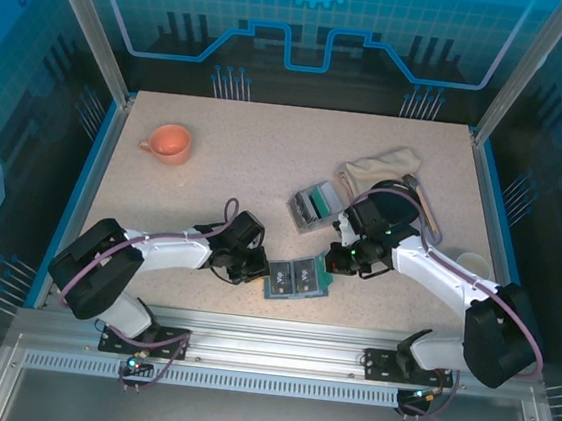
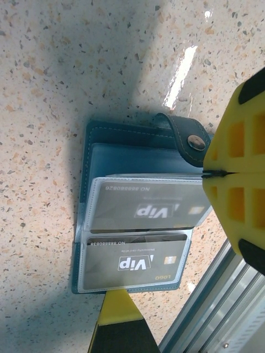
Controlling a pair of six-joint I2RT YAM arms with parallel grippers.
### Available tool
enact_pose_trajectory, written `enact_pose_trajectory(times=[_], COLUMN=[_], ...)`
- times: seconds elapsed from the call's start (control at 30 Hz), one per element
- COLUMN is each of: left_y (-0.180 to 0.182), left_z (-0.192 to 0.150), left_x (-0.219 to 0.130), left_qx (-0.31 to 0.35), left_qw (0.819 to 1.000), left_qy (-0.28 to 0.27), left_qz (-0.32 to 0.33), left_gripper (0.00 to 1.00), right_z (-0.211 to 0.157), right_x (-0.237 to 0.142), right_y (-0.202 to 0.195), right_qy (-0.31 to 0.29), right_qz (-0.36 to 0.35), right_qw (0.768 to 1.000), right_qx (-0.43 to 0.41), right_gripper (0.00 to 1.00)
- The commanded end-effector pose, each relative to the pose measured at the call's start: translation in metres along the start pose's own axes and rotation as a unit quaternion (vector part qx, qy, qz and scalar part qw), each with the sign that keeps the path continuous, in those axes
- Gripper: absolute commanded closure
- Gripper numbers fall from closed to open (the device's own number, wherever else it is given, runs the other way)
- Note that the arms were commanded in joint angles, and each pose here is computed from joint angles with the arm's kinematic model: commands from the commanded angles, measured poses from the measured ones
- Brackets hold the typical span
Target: Put the credit cards into the card holder
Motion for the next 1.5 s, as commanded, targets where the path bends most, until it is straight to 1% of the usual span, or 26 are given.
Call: enact_pose_trajectory(times=[0.0,0.23,0.4,0.53,0.63,0.8,0.93,1.23,1.3,1.4,1.47], left_y=[-0.006,-0.007,-0.008,-0.01,-0.011,-0.013,-0.014,-0.018,-0.018,-0.016,-0.016], left_z=[-0.001,-0.001,-0.001,-0.001,-0.001,-0.001,0.0,0.001,0.001,0.001,0.001], left_x=[0.002,0.002,0.002,0.002,0.002,0.002,0.002,0.001,0.002,0.001,0.0], left_qx=[0.008,0.007,0.008,0.009,0.01,0.009,0.01,0.011,0.01,0.009,0.009], left_qw=[1.0,1.0,1.0,1.0,1.0,1.0,1.0,1.0,1.0,1.0,1.0], left_qy=[0.005,0.004,0.005,0.005,0.005,0.006,0.005,0.001,0.001,-0.001,-0.003], left_qz=[-0.005,-0.008,-0.009,-0.012,-0.013,-0.014,-0.019,-0.026,-0.024,-0.023,-0.023], left_gripper=[0.89,0.9,0.9,0.9,0.9,0.9,0.9,0.9,0.9,0.91,0.91], right_z=[0.003,0.007,0.002,0.012,0.014,0.014,0.018,0.019,0.018,0.018,0.018], right_x=[-0.004,-0.013,-0.017,-0.025,-0.021,-0.012,-0.009,-0.001,0.0,-0.003,-0.006], right_y=[0.004,0.012,0.008,0.021,0.026,0.029,0.04,0.046,0.044,0.03,0.025], right_qy=[0.003,-0.009,0.009,-0.011,-0.007,0.009,0.009,0.017,0.02,0.023,0.021], right_qz=[0.013,0.023,-0.009,0.015,0.032,0.033,0.062,0.062,0.05,-0.004,-0.018], right_qw=[1.0,1.0,1.0,1.0,0.999,0.999,0.998,0.998,0.998,0.999,0.999], right_qx=[0.002,-0.003,-0.009,-0.019,-0.018,-0.023,-0.028,-0.029,-0.03,-0.026,-0.022], right_gripper=[0.98,0.99,0.99,0.99,0.98,0.98,0.98,0.98,0.98,0.98,0.98])
Point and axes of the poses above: each hand's point on the last joint's axis, 136 mm out from that joint toward the fingers, its own x axis out along the fingers, its own y axis along the line the jaws close on, z = x × y, the point moved 5 cm from there along -x, back along the fingers, and after that the axes turned 10 degrees about -x, right-handed, at the moved point
